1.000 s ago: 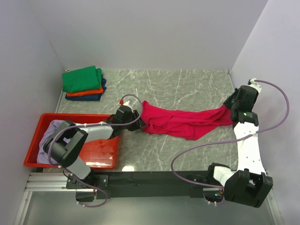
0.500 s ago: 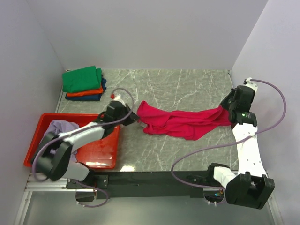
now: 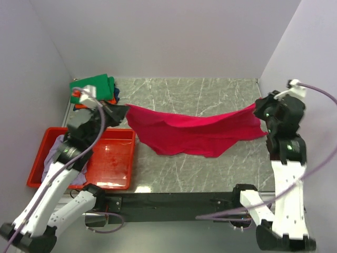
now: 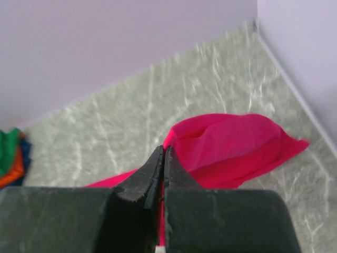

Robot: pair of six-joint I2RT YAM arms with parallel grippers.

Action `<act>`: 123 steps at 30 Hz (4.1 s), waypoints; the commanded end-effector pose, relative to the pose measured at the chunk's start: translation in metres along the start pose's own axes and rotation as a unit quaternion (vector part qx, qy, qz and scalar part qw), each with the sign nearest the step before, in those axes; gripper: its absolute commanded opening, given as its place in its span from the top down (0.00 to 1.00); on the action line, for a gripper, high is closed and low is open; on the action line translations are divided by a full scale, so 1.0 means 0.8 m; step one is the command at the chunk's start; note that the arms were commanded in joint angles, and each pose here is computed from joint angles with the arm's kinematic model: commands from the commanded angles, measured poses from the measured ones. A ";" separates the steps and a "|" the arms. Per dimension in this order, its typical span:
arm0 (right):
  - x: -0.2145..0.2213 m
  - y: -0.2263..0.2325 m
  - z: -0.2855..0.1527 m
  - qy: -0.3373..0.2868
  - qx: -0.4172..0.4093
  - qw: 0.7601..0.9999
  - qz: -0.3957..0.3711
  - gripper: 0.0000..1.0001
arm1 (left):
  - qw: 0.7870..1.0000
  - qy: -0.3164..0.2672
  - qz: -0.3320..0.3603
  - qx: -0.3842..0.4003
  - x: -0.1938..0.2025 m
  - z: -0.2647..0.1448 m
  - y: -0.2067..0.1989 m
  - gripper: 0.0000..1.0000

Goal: Fold and stack the t-shirts
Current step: Flatten the tshirt out

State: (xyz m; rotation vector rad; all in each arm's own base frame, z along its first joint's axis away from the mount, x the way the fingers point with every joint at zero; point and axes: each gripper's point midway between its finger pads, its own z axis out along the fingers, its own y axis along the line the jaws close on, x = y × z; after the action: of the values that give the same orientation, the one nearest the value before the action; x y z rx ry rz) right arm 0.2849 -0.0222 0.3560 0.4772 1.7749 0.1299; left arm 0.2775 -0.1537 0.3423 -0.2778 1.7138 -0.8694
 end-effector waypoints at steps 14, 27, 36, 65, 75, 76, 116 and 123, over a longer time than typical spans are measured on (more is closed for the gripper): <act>-0.189 0.036 -0.306 -0.262 -0.092 0.960 0.028 1.00 | 0.968 -0.212 0.059 0.116 -0.214 -0.240 -0.165 0.99; -0.209 0.042 -0.289 -0.269 -0.084 0.959 0.032 1.00 | 0.968 -0.185 0.080 0.147 -0.220 -0.210 -0.195 1.00; -0.164 0.025 -0.098 -0.168 0.007 0.985 0.022 1.00 | 0.989 -0.093 0.101 0.063 -0.176 -0.038 -0.145 0.99; -0.231 0.033 -0.191 -0.253 -0.012 0.967 0.026 1.00 | 0.970 -0.109 0.130 0.174 -0.215 -0.132 -0.212 0.99; -0.246 0.027 -0.296 -0.309 -0.019 0.950 0.032 1.00 | 0.957 -0.144 0.137 0.211 -0.222 -0.211 -0.243 0.99; -0.247 0.028 -0.293 -0.308 -0.020 0.951 0.032 1.00 | 0.957 -0.140 0.133 0.215 -0.221 -0.208 -0.244 0.99; -0.195 -0.007 0.044 -0.133 0.030 0.990 0.018 1.00 | 0.967 0.038 0.042 0.249 -0.153 0.052 -0.123 0.99; -0.032 -0.101 0.111 -0.028 0.114 0.992 0.034 1.00 | 0.981 0.128 -0.010 0.143 0.053 0.051 -0.006 1.00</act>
State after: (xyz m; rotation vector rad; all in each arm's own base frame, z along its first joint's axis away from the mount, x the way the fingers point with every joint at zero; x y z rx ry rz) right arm 0.3487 -0.1073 0.3554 0.6635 1.7420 -0.0133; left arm 0.3072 -0.1913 0.3565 0.0338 1.7692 -1.2569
